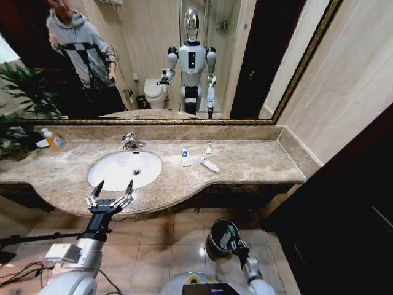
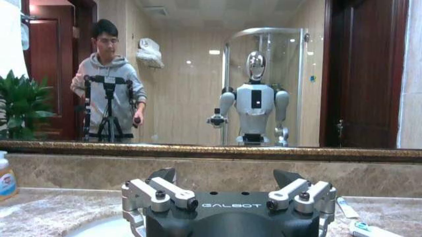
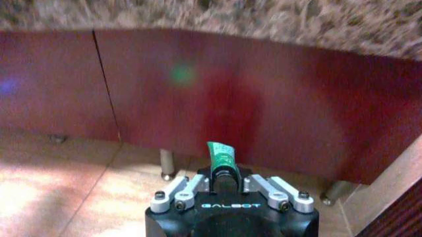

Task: Pick up the trash from the sink and place it in the trash bin.

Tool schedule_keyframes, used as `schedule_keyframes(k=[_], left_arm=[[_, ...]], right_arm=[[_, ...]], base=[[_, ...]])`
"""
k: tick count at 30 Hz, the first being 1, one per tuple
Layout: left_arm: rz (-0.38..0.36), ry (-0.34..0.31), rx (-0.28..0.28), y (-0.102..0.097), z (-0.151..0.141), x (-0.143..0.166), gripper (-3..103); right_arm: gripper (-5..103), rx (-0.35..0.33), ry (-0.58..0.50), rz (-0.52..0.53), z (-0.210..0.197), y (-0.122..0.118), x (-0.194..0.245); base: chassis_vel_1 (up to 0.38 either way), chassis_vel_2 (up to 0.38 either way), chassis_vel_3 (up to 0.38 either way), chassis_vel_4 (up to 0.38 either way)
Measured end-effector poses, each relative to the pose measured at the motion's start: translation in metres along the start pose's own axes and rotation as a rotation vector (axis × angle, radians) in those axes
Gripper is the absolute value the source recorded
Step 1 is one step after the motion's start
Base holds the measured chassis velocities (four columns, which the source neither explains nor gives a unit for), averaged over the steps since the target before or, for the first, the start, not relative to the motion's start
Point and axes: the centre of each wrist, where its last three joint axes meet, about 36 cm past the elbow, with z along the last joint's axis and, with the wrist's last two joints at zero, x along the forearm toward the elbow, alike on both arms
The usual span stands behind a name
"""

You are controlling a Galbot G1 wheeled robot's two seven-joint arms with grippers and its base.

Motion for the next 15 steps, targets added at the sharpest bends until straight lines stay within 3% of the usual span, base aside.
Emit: schedule_keyframes(k=[15], left_arm=[[0.000,0.000,0.000,0.000,0.000,0.000,100]], right_arm=[[21,0.051,0.056,-0.041,0.015,0.022,-0.040]], base=[[0.000,0.000,0.000,0.000]])
